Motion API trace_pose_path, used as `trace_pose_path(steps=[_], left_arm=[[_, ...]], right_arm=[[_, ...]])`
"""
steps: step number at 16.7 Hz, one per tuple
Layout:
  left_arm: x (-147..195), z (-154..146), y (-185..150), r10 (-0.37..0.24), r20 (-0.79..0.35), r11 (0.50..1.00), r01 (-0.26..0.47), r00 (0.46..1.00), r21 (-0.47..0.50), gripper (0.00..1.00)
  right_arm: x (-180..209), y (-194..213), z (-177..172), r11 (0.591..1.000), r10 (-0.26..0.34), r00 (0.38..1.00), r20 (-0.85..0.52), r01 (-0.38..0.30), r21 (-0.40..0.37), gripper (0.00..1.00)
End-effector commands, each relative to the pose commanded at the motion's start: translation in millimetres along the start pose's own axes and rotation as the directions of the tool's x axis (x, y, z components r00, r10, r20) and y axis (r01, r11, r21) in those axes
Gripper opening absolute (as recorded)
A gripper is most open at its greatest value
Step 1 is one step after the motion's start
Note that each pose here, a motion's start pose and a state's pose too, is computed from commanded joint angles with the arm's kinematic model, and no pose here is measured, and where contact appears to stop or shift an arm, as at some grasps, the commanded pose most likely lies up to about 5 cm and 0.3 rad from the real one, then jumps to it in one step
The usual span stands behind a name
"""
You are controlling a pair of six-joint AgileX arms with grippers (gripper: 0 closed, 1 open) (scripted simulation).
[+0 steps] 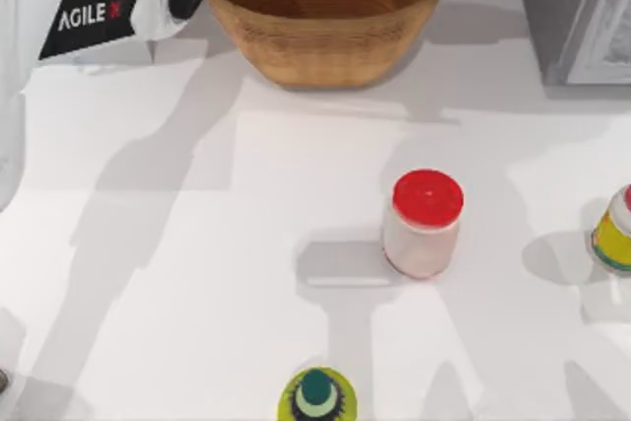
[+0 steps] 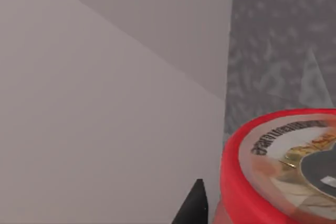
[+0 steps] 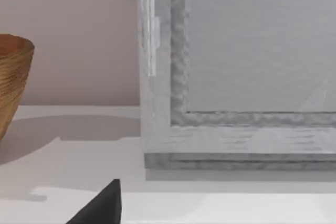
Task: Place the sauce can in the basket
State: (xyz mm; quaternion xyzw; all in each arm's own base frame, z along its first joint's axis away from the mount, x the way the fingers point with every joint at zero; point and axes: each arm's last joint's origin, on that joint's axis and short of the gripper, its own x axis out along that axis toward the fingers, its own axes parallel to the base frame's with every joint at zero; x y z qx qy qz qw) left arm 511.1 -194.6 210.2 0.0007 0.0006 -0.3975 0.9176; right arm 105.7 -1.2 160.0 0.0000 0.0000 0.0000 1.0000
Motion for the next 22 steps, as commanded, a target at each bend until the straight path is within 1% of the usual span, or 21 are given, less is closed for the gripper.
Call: trace_pose_path(steps=[3,16,17,22], left_arm=[[0.0,0.0,0.0,0.0,0.0,1.0,0.0,1.0,0.0,0.0],[0.0,0.0,0.0,0.0,0.0,1.0,0.0,1.0,0.0,0.98],[0.0,0.0,0.0,0.0,0.0,1.0,0.0,1.0,0.0,1.0],[0.0,0.0,0.0,0.0,0.0,1.0,0.0,1.0,0.0,1.0]], right_arm=[[0.0,0.0,0.0,1.0,0.0,1.0,0.0,0.0,0.0,1.0],[0.0,0.0,0.0,1.0,0.0,1.0,0.0,0.0,0.0,1.0],[0.0,0.0,0.0,1.0,0.0,1.0,0.0,0.0,0.0,1.0],[0.0,0.0,0.0,1.0,0.0,1.0,0.0,0.0,0.0,1.0]])
